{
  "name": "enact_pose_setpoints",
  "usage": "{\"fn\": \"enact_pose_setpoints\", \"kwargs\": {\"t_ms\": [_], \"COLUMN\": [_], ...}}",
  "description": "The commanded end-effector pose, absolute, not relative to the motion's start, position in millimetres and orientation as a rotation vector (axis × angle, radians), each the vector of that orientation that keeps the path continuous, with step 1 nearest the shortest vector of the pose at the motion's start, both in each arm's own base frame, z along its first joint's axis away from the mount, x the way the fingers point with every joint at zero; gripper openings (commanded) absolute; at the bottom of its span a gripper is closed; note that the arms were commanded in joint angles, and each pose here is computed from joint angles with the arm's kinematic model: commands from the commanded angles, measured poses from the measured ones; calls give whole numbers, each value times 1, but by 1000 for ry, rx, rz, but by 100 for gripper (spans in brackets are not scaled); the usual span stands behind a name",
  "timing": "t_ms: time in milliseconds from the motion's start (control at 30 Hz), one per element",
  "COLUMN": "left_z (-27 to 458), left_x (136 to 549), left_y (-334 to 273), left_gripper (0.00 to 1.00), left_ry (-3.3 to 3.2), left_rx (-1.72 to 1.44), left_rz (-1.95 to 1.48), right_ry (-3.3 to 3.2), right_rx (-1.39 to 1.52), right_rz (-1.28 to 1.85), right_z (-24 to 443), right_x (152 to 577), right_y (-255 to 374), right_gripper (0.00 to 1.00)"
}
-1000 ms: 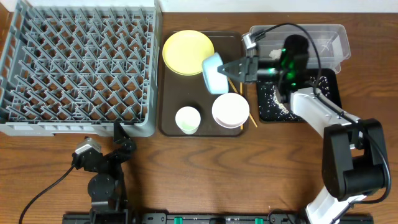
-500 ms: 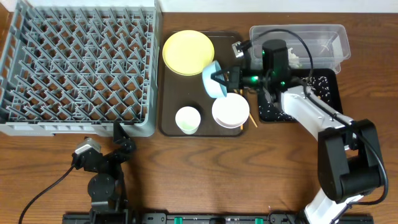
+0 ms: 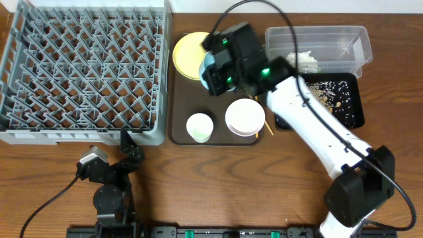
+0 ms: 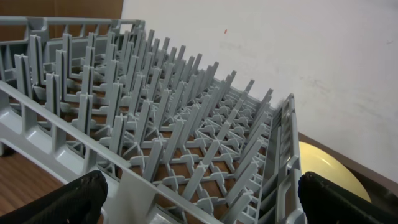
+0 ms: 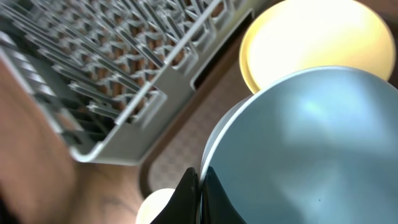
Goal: Sort waste into correct bins and load items into the dishwasher
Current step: 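Carry the light-blue bowl left and set it on the brown tray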
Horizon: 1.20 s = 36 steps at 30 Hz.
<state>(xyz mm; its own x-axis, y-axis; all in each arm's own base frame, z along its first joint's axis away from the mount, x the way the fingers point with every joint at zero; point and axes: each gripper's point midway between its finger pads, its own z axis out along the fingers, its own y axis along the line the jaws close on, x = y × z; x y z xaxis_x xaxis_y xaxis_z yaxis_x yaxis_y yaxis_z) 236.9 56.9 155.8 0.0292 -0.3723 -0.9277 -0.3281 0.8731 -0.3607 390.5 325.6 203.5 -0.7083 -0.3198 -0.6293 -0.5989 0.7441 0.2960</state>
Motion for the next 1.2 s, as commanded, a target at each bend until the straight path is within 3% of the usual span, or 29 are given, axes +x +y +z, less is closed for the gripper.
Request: {"fn": "enact_pose_setpoints", "kwargs": {"t_ms": [0, 600, 967, 1167], "left_z": [138, 138, 138, 138], "left_x": [235, 235, 235, 235], "left_y": [60, 60, 60, 60], "left_gripper": [100, 100, 100, 100], "left_ry": [1621, 1621, 1621, 1621], "left_rx": [-571, -571, -571, -571], "left_rz": [6, 6, 6, 6], "right_ry": [2337, 2505, 2506, 2504], "right_rx": [-728, -863, -899, -898], "right_rz": [432, 355, 357, 358], "right_z": [204, 89, 74, 75], "right_x": [400, 389, 382, 383], "right_y": [319, 355, 368, 368], "right_gripper": [1, 1, 2, 12]}}
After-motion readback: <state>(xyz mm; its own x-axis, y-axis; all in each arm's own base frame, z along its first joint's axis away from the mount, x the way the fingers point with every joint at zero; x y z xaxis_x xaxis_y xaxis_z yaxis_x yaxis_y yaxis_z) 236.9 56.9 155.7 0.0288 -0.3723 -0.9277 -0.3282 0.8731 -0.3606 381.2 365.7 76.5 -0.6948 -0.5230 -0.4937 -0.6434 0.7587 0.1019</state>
